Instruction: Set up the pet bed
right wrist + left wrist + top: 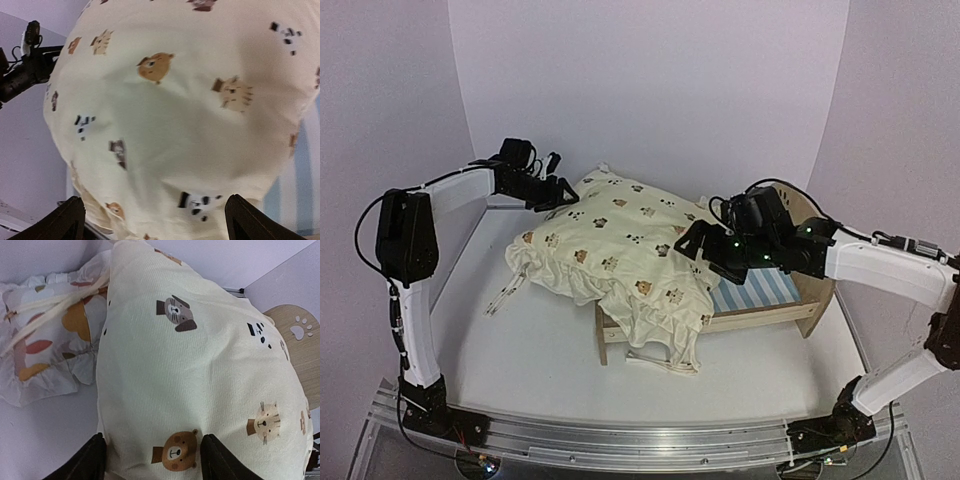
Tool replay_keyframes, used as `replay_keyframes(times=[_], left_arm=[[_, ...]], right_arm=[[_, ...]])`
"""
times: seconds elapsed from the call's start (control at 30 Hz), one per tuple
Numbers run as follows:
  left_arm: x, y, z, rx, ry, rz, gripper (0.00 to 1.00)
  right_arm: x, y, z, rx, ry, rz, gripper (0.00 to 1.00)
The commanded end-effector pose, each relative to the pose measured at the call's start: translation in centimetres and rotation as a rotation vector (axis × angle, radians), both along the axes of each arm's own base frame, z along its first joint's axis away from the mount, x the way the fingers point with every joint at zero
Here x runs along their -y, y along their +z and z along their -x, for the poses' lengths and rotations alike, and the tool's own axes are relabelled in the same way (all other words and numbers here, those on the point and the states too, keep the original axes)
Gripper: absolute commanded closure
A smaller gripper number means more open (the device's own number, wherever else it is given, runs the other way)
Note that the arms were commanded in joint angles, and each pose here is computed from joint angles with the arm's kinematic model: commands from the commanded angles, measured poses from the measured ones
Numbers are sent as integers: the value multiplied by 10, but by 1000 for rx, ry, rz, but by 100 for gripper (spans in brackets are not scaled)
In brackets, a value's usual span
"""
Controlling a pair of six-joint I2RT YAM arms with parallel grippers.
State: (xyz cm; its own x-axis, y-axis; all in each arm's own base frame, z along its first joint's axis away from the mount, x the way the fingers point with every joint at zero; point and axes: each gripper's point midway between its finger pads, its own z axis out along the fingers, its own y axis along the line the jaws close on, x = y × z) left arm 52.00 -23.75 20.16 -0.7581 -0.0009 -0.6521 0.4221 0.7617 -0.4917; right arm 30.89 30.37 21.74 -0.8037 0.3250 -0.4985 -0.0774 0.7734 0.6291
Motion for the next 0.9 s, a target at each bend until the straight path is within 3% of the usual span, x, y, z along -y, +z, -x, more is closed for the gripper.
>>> replay_keyframes(times=[0.0,0.17,0.33,0.37,0.4,0.47,0.5,0.57,0.87], left_arm=[[9,25,21,19,-67,76,47],[4,27,33,20,-50,81,63],[0,34,44,34,-43,83,74],[-1,35,45,40,-44,81,72],[-3,35,46,48,-37,68,61],[-16,35,43,72,16,14,19],[-25,37,42,88,46,-2,5],[-38,42,42,98,44,34,1],[-58,28,39,0,-105,274,0]], right_arm=[[59,-16,-2,44,-103,308,2],[90,-60,-9,-87,-152,379,2],[81,-73,-18,-121,-100,369,2],[77,-74,-19,-119,-89,361,2],[72,-75,-21,-112,-72,344,2],[61,-78,-24,-98,-40,298,2],[56,-80,-25,-95,-24,275,2],[49,-85,-28,-103,-5,243,2],[39,-103,-50,-110,13,75,2]])
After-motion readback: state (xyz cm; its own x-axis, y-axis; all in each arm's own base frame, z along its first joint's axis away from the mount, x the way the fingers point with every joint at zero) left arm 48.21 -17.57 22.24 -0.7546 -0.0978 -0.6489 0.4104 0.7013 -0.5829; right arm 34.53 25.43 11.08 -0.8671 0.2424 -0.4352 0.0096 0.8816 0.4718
